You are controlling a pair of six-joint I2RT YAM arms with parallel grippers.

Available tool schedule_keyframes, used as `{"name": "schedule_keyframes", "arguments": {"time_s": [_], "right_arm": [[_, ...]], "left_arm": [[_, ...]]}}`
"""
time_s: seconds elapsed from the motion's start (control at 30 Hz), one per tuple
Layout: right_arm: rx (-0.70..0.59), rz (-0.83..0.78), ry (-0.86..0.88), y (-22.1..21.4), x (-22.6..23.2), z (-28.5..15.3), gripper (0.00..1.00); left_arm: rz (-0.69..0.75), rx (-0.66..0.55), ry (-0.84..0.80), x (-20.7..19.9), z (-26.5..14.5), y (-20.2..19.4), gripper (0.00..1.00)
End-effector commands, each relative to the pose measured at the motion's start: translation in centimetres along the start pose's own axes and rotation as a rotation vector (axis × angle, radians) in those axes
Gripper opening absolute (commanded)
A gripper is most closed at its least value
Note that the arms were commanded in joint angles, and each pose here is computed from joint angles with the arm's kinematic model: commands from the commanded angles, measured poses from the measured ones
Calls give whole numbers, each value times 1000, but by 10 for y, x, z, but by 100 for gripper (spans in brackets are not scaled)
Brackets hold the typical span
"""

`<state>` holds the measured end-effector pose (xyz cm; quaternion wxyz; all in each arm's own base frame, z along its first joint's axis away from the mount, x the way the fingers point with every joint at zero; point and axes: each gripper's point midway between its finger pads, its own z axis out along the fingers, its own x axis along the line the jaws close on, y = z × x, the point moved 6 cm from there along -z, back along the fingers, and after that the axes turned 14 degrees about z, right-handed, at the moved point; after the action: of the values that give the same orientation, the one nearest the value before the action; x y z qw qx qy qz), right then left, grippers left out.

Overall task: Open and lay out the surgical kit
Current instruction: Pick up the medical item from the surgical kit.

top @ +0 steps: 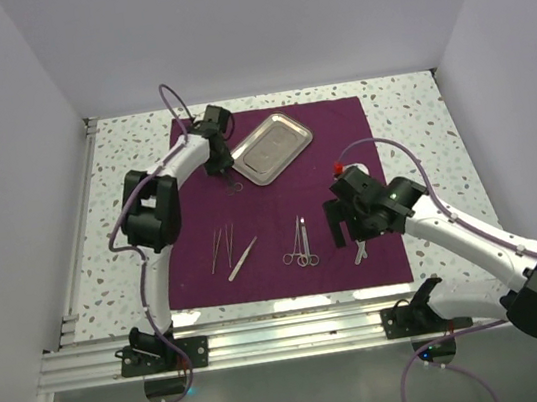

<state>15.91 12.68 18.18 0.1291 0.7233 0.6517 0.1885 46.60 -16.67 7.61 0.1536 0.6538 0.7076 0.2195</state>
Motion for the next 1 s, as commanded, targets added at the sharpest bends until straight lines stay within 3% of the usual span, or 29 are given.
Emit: {"name": "schedule_keyframes", "arguments": {"time_s": [0.0,0.07,0.27,0.37,0.4,0.73,0.97], "right_arm": [[-37,20,3,13,6,-3,93],[-36,16,-1,15,8,-1,93],[-34,11,-11,21,12,3,93],[-30,6,-14,24,14,6,93],[-28,9,-14,25,14,6,93],[-5,14,-1,31,17,15,93],[-1,9,11,34,20,17,93]], "left_arm": [[17,17,12,9,12,-1,46],[28,26,8,9,19,-4,53],[50,77,22,13,40,-12,54],[70,123,32,13,54,-15,42],[77,136,39,13,52,-12,33],[111,230,13,12,70,-38,0],[103,145,-56,5,48,-11,0]]}}
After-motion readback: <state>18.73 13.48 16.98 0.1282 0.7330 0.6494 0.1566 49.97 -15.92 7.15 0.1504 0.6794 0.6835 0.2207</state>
